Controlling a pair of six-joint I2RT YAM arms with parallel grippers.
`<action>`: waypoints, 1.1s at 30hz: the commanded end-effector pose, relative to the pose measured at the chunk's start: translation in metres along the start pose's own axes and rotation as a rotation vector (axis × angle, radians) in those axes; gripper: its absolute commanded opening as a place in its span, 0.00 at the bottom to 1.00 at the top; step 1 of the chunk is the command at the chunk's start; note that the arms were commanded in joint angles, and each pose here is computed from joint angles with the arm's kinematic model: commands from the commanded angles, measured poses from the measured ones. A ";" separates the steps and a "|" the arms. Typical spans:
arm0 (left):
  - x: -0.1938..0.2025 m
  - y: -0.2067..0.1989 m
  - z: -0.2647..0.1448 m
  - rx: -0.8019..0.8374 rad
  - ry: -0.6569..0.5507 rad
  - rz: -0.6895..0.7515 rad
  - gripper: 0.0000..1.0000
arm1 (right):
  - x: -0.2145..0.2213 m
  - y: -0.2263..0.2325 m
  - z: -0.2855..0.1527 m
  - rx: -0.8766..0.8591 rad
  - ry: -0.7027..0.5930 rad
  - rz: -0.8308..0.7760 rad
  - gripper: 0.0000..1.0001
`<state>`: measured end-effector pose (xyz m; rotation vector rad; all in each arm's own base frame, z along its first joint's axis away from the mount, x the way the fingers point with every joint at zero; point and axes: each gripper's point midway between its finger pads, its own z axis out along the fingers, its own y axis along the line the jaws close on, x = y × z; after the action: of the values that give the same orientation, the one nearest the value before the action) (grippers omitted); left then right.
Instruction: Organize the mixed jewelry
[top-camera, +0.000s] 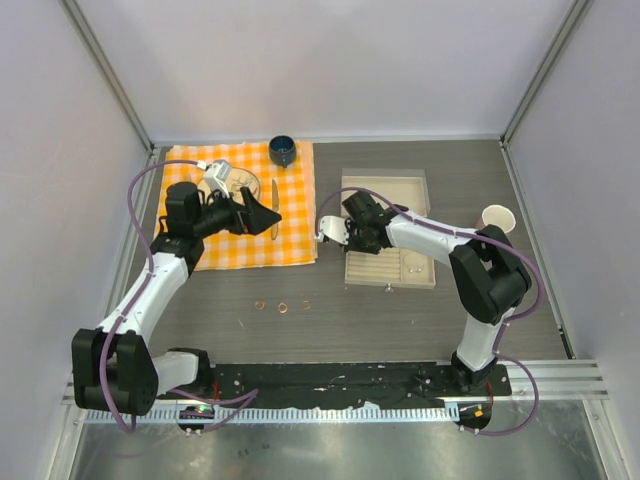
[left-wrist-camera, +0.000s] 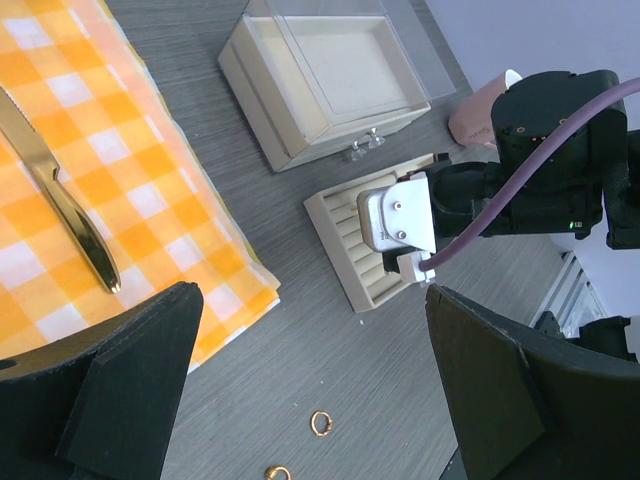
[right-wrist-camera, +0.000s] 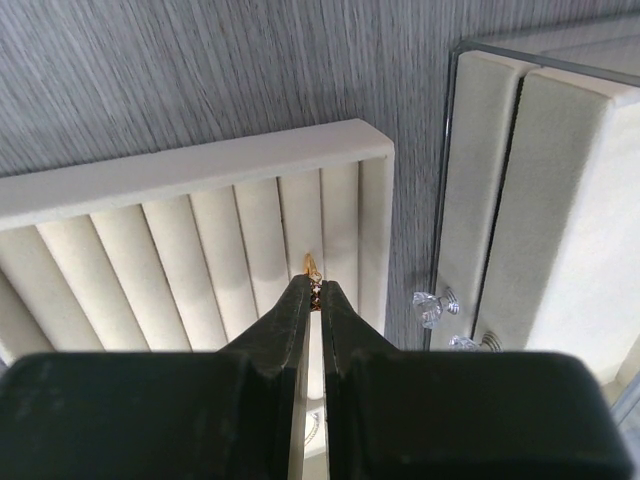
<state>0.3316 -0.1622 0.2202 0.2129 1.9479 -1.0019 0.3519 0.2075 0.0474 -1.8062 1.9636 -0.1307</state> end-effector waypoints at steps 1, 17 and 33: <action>-0.020 -0.009 -0.001 0.033 -0.046 0.040 1.00 | -0.005 0.003 0.005 -0.002 -0.012 -0.024 0.01; -0.020 -0.007 -0.001 0.036 -0.046 0.030 1.00 | -0.009 0.005 -0.002 0.005 -0.021 -0.031 0.01; -0.020 -0.007 -0.002 0.038 -0.049 0.030 1.00 | -0.009 0.011 -0.005 0.001 -0.024 -0.038 0.01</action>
<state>0.3334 -0.1599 0.2218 0.2069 1.9396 -1.0064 0.3485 0.2102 0.0452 -1.8219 1.9461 -0.1559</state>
